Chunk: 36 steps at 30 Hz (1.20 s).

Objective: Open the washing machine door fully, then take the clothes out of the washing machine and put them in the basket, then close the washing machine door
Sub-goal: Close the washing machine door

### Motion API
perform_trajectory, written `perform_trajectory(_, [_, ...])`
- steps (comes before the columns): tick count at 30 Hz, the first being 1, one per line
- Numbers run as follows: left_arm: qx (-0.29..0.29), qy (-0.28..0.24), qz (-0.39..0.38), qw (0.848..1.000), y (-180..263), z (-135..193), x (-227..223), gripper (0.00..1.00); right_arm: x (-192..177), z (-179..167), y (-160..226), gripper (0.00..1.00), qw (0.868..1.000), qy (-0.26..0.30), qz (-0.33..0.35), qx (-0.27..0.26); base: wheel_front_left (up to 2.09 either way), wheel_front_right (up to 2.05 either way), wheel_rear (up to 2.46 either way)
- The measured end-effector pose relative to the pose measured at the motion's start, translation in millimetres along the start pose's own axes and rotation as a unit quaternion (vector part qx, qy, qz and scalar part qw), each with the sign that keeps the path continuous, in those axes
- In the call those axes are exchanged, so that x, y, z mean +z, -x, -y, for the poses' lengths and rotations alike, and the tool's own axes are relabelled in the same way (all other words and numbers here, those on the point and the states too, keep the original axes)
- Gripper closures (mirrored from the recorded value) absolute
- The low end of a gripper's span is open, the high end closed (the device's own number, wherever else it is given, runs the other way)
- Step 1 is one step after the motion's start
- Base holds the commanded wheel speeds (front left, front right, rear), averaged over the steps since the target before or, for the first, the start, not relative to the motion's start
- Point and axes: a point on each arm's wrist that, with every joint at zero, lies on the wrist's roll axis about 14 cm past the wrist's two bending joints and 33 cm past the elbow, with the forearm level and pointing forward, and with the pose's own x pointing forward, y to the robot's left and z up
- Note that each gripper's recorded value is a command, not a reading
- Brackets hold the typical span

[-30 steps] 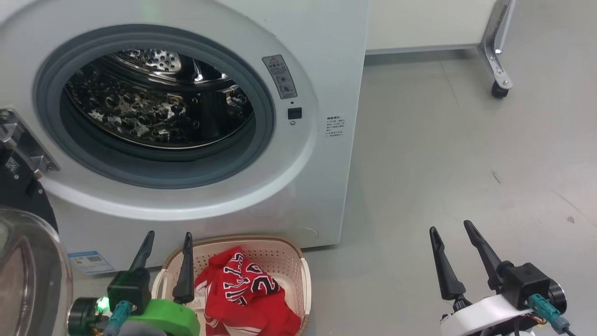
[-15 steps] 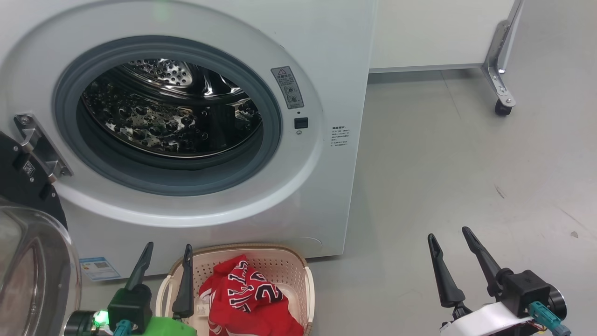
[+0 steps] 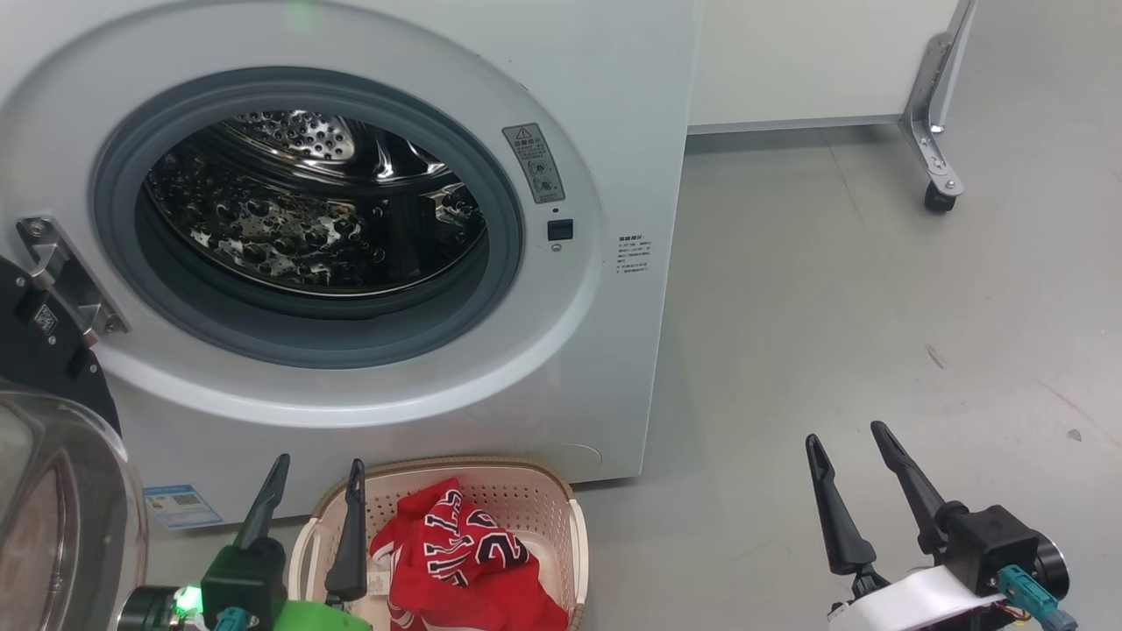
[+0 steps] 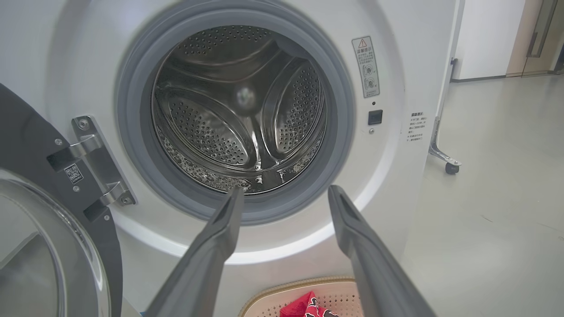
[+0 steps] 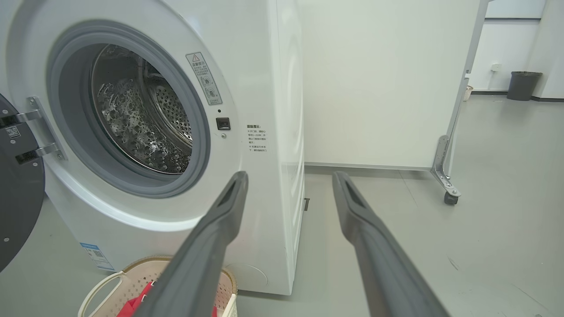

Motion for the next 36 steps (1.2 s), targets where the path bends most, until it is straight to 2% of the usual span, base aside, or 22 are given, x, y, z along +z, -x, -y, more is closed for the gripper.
perform_trajectory(18, [0.004,-0.004,-0.001,1.0,2.7,-0.3,5.6,0.0,-0.9,2.6,1.8,0.0,1.0,0.003,-0.006,-0.004,-0.36,0.36,0.0])
perform_trajectory(36, [-0.004,-0.003,-0.007,1.0,4.1,6.7,6.9,0.0,-0.4,2.6,-0.3,0.0,1.0,0.004,-0.009,-0.002,-1.05,1.05,0.0])
